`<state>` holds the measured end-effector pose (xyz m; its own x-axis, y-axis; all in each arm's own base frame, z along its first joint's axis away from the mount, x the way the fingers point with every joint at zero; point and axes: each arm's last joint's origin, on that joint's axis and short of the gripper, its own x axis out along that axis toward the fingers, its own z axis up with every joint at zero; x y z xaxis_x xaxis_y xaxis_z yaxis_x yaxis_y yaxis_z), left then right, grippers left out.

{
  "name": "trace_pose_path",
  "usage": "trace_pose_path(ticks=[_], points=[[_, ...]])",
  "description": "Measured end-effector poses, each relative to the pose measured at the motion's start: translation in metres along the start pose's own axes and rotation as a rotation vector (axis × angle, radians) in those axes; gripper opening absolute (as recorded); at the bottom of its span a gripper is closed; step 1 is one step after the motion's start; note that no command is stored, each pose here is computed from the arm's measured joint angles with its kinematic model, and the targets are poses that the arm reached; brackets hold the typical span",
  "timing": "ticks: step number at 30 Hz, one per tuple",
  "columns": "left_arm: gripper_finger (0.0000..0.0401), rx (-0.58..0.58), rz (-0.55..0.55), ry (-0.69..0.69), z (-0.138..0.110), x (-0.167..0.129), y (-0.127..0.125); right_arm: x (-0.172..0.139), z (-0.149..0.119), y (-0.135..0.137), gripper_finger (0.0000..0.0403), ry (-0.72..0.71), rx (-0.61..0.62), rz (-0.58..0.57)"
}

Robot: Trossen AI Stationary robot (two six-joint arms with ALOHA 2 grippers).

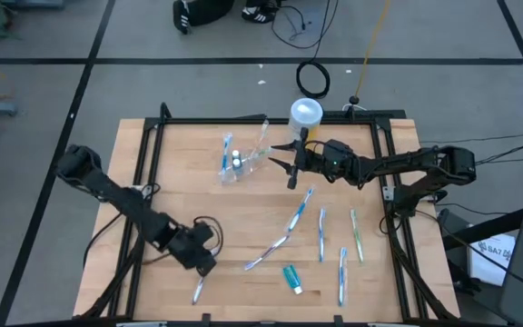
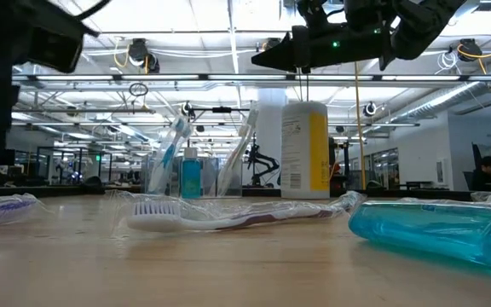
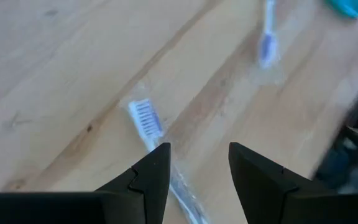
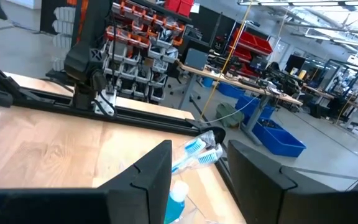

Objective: Pick & Place toothbrushing station
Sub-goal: Put the purple toothbrush into the transparent organizer

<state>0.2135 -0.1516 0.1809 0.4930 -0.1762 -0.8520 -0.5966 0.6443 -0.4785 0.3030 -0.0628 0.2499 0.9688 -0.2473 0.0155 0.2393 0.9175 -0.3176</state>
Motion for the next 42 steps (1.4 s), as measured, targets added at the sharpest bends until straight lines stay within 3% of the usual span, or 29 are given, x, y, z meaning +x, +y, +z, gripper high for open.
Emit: trace_pose_path(ticks=[5,12,18,22,27,29,36,42], points=[[0.0168,0.003,0.027,-0.04,-0.018,0.016,-0.002,0.0,0.0,0.0,0.0146,0.001,-0.001,0.0],[0.0168,0.018,0.137,0.03,-0.026,0.053,0.007,0.0,0.0,0.0,0.0144,0.001,-0.002,0.0],[0.016,0.043,0.172,0.015,-0.028,0.064,0.01,0.0,0.0,0.0,0.0144,0.001,-0.002,0.0],[0.0115,0.071,0.182,0.009,-0.027,0.064,0.012,0.0,0.0,0.0,0.0142,0.001,-0.002,0.0],[0.0029,0.049,0.202,-0.018,-0.023,0.066,0.014,0.0,0.0,0.0,0.0142,0.001,-0.002,0.0],[0.001,0.03,0.208,-0.054,-0.02,0.066,0.015,0.0,0.0,0.0,0.0142,0.001,-0.002,0.0],[0.0005,0.029,0.183,-0.226,-0.005,0.06,0.012,0.0,0.0,0.0,0.0142,0.001,-0.002,0.0],[0.0002,0.051,0.175,-0.525,0.019,0.028,0.008,0.0,0.0,0.0,0.0142,-0.004,-0.002,-0.002]])
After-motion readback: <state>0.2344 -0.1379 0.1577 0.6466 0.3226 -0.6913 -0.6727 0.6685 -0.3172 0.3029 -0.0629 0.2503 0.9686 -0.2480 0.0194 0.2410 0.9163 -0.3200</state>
